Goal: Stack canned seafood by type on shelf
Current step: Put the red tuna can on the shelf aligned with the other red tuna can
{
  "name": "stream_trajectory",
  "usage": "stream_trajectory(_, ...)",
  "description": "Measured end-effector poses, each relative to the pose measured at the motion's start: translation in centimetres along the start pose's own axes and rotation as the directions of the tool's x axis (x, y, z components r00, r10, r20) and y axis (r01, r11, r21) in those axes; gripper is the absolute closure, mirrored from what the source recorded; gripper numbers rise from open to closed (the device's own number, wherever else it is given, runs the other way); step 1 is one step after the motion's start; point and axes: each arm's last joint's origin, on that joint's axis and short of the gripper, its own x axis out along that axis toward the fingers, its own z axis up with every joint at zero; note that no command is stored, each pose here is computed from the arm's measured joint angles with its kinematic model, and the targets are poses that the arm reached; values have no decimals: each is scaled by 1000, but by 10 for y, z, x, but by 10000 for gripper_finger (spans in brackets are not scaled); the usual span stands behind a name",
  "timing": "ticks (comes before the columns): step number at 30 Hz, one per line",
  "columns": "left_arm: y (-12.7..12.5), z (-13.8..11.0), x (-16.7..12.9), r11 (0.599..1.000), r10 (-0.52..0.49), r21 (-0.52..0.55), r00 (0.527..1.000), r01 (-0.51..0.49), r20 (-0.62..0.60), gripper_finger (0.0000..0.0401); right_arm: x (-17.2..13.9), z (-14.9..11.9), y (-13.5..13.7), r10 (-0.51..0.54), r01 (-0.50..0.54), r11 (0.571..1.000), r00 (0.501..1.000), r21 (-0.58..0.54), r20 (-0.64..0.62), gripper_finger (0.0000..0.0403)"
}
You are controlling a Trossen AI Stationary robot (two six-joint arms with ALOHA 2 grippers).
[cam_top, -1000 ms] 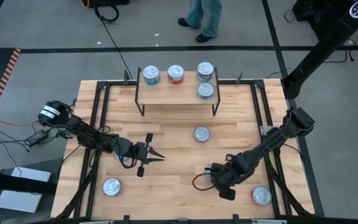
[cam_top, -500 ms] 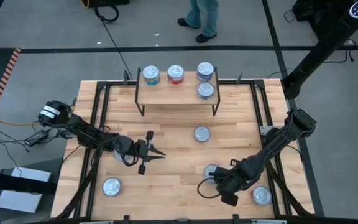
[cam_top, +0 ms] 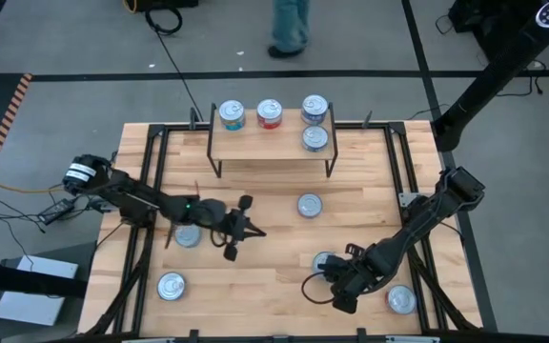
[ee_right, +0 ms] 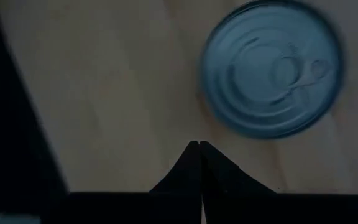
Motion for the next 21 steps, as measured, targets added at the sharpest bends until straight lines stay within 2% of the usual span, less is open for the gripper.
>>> stream_trajectory(5, 19, 5, 22, 999, 1, 42, 999, 1, -48, 399, 5, -2, -5, -29, 29, 1000, 999, -2, 22, 402)
stream_trajectory(11, 43, 5, 68, 994, -2, 110, 989, 19, -149, 400, 7, 10, -16, -87, 93, 992, 994, -84, 70, 402)
stream_trajectory(16, 69, 4, 106, 994, 19, 113, 972, 8, -234, 400, -6, 23, -26, -79, 95, 985, 990, -141, 117, 402)
stream_trajectory(21, 91, 1, 127, 991, 94, 118, 958, -64, -271, 400, -23, 22, -32, -107, 139, 976, 977, -169, 187, 403)
